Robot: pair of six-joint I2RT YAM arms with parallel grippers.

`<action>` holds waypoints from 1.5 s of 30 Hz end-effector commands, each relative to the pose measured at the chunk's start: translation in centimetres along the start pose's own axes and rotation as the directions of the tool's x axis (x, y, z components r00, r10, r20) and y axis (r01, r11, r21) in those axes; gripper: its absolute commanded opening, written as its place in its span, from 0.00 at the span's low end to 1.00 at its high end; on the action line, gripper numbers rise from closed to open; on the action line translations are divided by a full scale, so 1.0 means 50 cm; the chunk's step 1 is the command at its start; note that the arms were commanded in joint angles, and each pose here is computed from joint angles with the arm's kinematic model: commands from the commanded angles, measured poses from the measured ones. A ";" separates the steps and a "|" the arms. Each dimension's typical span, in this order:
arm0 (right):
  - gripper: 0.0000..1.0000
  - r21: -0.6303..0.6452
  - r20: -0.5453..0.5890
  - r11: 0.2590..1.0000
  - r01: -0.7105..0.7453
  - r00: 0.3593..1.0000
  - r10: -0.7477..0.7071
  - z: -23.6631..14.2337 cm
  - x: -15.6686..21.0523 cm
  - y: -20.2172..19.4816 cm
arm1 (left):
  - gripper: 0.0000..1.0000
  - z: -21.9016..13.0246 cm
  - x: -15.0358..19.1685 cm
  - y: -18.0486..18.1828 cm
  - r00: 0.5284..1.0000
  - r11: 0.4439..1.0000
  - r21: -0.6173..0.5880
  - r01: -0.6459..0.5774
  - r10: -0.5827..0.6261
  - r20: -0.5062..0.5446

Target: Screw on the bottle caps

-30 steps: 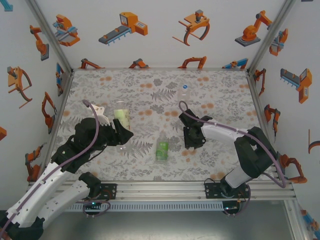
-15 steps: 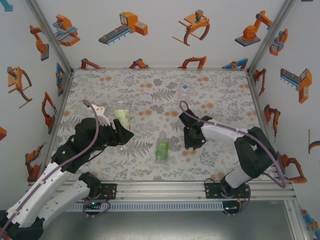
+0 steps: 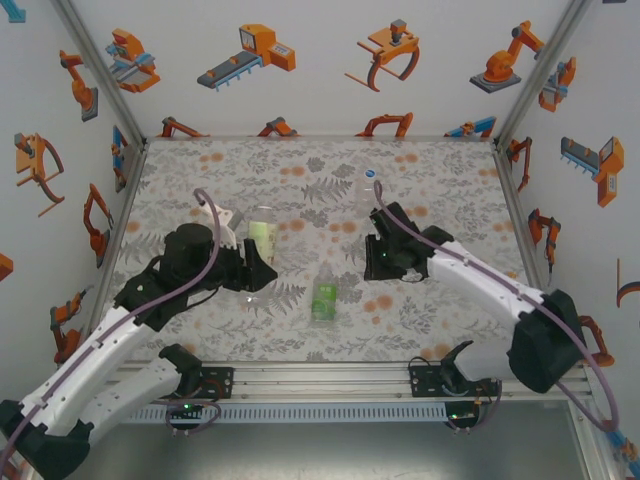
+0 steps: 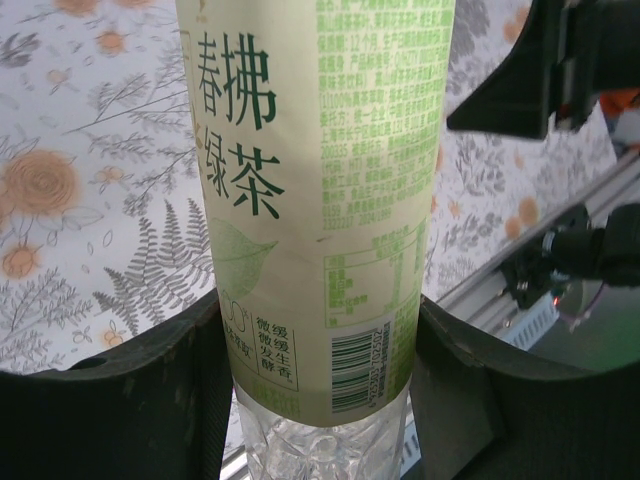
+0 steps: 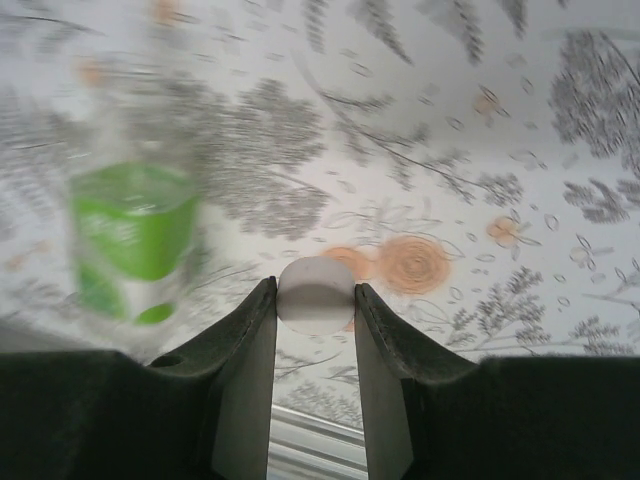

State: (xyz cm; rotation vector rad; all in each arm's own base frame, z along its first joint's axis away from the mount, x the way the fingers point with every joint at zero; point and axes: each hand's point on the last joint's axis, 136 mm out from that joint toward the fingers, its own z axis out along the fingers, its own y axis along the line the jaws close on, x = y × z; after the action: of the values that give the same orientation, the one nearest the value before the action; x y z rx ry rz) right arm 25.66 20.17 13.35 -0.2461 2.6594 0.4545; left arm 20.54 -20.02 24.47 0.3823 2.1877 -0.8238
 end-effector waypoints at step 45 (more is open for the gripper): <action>0.00 -0.230 0.846 0.031 0.973 0.216 -0.488 -0.429 0.079 0.295 | 0.00 -0.029 0.104 -0.246 0.487 0.414 0.502 -0.760 0.873 0.017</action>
State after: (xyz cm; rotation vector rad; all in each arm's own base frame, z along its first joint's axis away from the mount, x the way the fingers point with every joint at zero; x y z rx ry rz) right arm 10.56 25.96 33.73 -1.5424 1.1560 1.0536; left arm 10.38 -27.43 24.50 1.7829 1.6936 -0.6373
